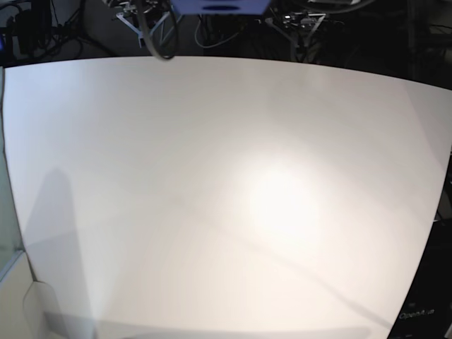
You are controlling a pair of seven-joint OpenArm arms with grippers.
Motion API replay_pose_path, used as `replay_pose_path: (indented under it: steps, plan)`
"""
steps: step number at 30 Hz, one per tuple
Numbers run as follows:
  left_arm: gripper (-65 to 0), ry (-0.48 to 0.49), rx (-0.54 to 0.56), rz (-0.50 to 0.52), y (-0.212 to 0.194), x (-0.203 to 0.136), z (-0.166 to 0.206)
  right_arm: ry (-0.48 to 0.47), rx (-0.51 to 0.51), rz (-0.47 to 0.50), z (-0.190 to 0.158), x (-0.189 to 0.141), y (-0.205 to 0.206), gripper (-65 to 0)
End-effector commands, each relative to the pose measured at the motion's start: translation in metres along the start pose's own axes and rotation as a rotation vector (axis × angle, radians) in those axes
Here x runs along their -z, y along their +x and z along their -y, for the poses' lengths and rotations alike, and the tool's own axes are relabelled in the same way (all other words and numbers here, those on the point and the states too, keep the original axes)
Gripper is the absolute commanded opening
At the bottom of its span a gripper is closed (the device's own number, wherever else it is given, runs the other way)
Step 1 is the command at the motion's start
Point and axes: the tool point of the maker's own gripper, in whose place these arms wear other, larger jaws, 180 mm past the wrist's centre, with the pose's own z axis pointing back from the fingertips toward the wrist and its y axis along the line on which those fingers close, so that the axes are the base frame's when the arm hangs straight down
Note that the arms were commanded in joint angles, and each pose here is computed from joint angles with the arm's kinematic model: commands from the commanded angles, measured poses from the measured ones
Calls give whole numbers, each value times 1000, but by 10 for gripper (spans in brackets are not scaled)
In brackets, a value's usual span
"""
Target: Fold the T-shirt properly
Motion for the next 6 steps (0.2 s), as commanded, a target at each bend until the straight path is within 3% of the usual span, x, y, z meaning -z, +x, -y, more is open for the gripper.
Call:
replay_pose_path:
  steps: [1, 6]
  plan:
    - [-505, 5, -2, 2, 0, 0, -1, -14, -2, 8, 4, 0, 1, -649]
    - [-505, 5, -2, 2, 0, 0, -1, -14, -2, 8, 4, 0, 1, -649]
